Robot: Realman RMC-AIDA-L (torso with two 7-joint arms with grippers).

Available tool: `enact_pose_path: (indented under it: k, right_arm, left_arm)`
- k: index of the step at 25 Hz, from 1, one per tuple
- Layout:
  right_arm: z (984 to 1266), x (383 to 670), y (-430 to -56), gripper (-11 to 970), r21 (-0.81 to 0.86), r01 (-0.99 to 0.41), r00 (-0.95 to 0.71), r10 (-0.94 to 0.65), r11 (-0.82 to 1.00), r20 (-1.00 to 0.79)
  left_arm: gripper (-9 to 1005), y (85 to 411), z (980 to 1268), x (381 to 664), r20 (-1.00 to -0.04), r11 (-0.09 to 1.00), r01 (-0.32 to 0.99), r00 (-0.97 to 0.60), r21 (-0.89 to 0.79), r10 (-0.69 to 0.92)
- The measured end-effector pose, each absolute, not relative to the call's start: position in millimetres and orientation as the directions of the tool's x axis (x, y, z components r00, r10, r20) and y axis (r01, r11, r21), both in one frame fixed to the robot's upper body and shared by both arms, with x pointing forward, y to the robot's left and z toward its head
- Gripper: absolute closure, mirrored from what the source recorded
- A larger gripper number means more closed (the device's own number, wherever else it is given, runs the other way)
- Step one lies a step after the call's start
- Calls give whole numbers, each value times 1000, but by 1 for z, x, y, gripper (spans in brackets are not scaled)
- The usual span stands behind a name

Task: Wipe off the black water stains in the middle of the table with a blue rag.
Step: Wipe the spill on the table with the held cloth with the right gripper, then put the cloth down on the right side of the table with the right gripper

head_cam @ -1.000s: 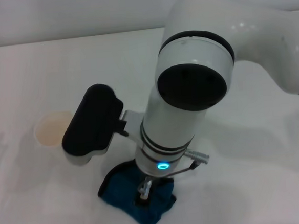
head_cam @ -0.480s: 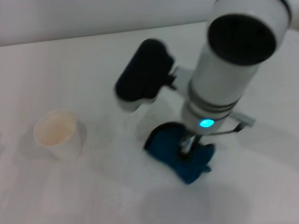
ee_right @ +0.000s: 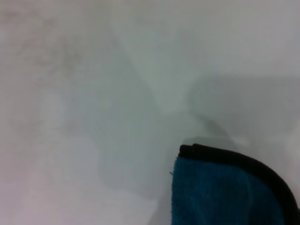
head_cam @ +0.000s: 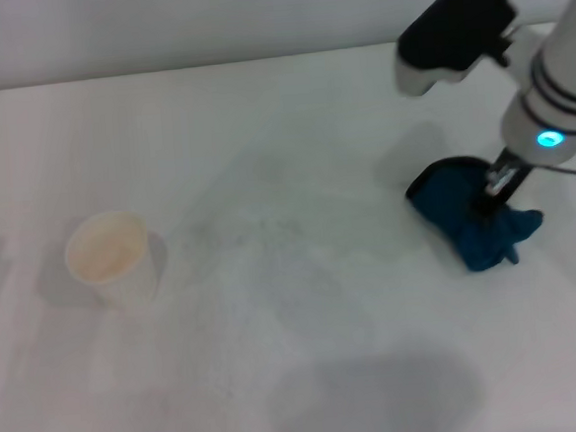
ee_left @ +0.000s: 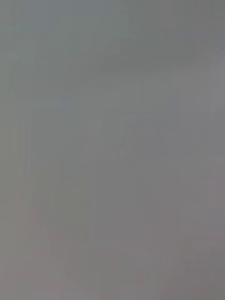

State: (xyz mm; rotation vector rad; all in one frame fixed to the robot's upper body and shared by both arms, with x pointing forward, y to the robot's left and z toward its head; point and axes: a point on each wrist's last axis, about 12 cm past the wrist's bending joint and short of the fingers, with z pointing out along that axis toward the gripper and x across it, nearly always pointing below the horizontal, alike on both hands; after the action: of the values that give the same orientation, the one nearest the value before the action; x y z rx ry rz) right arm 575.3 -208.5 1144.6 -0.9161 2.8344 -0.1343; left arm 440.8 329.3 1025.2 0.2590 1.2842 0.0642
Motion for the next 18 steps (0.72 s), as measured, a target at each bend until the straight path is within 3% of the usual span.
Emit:
enact_pose_path:
  k: [10, 18]
  right_arm:
    - [1141, 580, -269, 809, -113, -474, -867, -486, 873, -115]
    - [1137, 576, -280, 805, -92, -475, -867, -483, 875, -121]
  left_arm:
    - [112, 325, 1029, 458, -940, 974, 86, 293, 210, 177]
    - [112, 323, 1031, 465, -940, 975, 84, 294, 205, 173]
